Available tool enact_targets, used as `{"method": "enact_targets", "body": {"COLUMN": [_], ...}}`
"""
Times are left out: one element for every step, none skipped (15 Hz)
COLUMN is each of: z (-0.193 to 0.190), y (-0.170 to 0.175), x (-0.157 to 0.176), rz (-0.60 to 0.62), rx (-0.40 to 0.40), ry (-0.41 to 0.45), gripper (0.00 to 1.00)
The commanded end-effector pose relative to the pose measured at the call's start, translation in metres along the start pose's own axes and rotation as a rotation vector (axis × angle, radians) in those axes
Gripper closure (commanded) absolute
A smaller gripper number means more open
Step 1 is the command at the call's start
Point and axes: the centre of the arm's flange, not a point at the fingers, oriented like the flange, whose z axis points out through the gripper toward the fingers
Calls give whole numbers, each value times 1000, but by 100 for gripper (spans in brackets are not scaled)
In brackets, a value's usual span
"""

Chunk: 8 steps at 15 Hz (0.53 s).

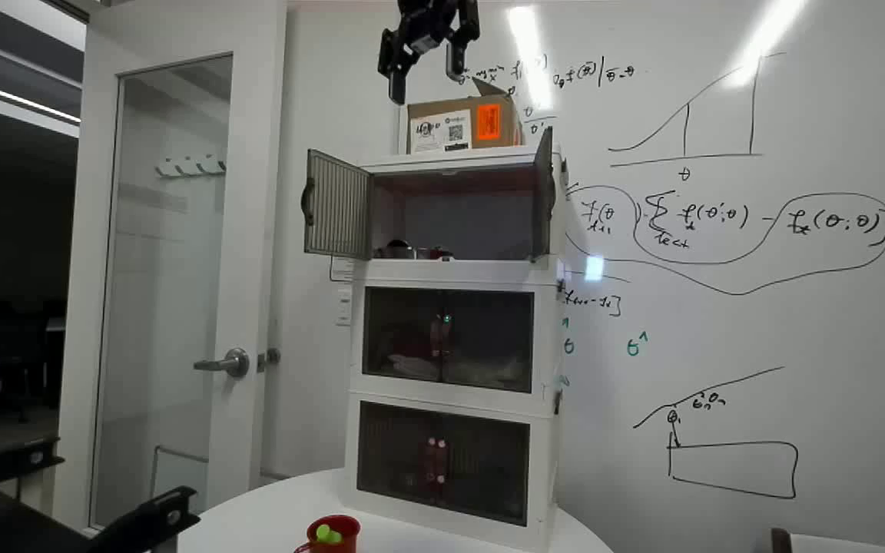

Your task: Move the silver bowl to the table

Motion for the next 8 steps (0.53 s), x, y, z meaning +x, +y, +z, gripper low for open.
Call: {"method": "enact_targets", "body": {"z": [0, 2, 4, 7, 11, 15, 19, 25], "y": [0, -4, -9, -17, -23, -27, -34, -43], "x": [0, 11, 20, 32, 42, 52, 63, 75], "rz": [0, 24, 38, 41, 55, 77, 77, 93], "rx": [0, -6, -13, -12, -13, -23, -24, -43], "ry": [1, 2, 3, 4, 2, 7, 15, 32], "gripper": [0, 0, 0, 0, 0, 0, 0, 0]}}
